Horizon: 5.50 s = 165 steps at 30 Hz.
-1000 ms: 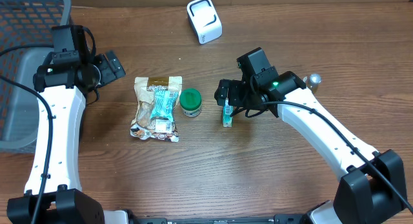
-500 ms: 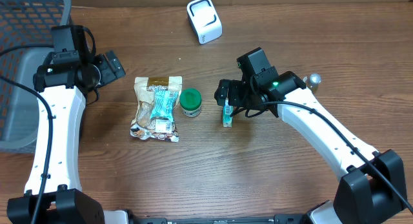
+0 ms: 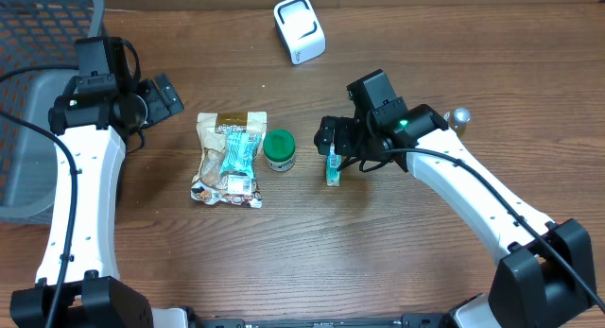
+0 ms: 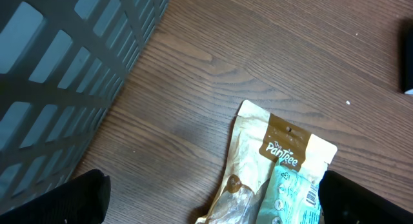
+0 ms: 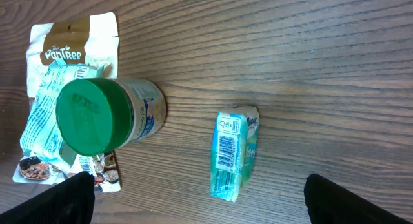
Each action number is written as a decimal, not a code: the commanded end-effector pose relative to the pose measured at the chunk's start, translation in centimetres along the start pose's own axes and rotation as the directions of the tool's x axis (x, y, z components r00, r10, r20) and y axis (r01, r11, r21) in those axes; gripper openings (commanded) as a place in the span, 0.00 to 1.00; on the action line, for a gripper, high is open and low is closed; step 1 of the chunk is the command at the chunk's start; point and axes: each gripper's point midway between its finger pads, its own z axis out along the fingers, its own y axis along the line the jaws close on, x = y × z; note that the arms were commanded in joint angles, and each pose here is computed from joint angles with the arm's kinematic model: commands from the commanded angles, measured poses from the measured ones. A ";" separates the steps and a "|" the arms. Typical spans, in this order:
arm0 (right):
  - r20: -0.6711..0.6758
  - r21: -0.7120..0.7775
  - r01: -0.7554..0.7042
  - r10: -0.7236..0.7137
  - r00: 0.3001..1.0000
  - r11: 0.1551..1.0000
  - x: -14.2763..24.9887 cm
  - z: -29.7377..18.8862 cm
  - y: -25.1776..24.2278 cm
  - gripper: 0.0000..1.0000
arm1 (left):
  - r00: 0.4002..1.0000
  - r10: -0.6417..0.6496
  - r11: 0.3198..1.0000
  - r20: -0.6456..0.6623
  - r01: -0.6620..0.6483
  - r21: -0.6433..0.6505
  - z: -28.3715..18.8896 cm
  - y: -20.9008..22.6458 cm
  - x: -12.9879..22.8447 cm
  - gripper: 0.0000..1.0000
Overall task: Scan the item barcode
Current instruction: 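Open the right gripper and raise it above the tissue pack, then swing the right gripper left over the green-capped jar, then lower the right gripper onto the jar and close around its body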
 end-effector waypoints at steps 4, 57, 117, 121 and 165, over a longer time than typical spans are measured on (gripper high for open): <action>0.056 -0.026 0.011 -0.010 0.998 1.000 -1.2 -1.7 1.0 1.00 | 1.000 -0.005 1.000 0.011 0.005 -0.008 0.0 0.4 -0.5 1.00; 0.137 0.117 -0.204 0.188 0.973 0.972 -4.6 -3.8 6.4 0.94 | 1.000 -0.005 1.000 0.011 0.005 -0.008 0.0 0.4 -0.5 1.00; -0.091 0.336 0.049 -0.019 0.996 0.941 3.7 8.8 7.3 0.65 | 1.000 -0.006 1.000 0.011 0.006 -0.008 0.0 0.4 -0.5 1.00; -0.099 0.344 0.052 -0.019 0.995 0.937 3.9 8.7 7.0 0.47 | 1.000 -0.005 1.000 0.011 0.005 -0.008 0.0 0.4 -0.5 0.99; -0.157 0.312 0.201 -0.158 0.975 0.929 3.5 8.8 6.8 0.58 | 1.000 -0.005 1.000 0.011 0.005 -0.008 0.0 0.4 -0.5 1.00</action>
